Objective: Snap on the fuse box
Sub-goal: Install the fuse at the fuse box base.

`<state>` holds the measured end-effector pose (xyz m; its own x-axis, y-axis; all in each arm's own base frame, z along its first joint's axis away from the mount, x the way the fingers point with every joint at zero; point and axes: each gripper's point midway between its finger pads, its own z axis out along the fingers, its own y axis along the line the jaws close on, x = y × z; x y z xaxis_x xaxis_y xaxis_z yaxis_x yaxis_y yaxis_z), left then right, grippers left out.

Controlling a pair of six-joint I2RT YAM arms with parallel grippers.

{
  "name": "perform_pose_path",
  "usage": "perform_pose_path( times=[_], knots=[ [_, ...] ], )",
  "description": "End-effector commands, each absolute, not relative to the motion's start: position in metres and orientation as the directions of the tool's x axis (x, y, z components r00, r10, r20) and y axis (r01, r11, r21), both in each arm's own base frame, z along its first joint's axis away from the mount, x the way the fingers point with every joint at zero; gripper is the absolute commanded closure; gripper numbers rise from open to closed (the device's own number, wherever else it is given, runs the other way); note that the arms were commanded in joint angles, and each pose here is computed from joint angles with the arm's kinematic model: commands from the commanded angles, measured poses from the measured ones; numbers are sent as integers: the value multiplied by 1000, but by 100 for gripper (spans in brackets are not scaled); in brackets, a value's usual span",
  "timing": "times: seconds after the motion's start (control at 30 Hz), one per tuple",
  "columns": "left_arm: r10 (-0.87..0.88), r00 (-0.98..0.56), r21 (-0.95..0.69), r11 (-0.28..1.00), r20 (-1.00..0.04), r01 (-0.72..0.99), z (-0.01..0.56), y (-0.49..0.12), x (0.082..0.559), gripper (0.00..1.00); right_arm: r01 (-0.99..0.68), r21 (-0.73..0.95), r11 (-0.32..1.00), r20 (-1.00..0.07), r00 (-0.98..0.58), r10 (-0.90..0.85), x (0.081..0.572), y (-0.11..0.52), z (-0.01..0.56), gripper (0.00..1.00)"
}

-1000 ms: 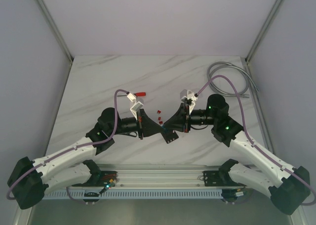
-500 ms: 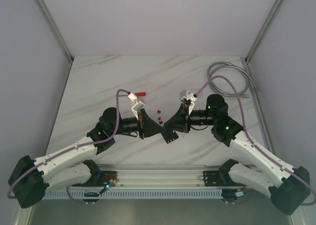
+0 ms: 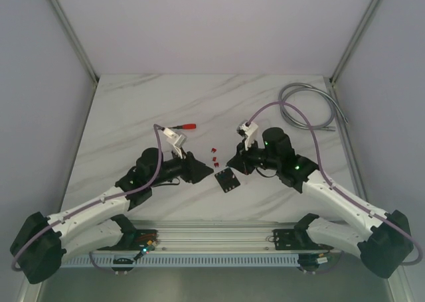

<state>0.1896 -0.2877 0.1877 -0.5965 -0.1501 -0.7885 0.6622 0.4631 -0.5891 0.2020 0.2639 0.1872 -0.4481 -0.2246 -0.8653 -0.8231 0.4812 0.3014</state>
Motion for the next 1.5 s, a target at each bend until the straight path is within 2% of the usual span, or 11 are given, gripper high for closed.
perform_pose_path(
  times=[0.0,0.23,0.77,1.47],
  knots=[
    [-231,-646,-614,638,-728,464,151,-256,216,37,-707,203,677,-861,-459,-221,231,247,179,100],
    [-335,-702,-661,707,-628,254,115,-225,235,28,-626,92,774,-835,-472,-282,238,245,147,100],
    [-402,-763,-684,726,-506,71,80,-210,239,1,-592,2,806,-773,-512,-375,249,267,76,100],
    [-406,-797,-669,743,-446,-4,60,-208,237,0,-560,-43,827,-721,-556,-414,249,266,50,100]
  ],
)
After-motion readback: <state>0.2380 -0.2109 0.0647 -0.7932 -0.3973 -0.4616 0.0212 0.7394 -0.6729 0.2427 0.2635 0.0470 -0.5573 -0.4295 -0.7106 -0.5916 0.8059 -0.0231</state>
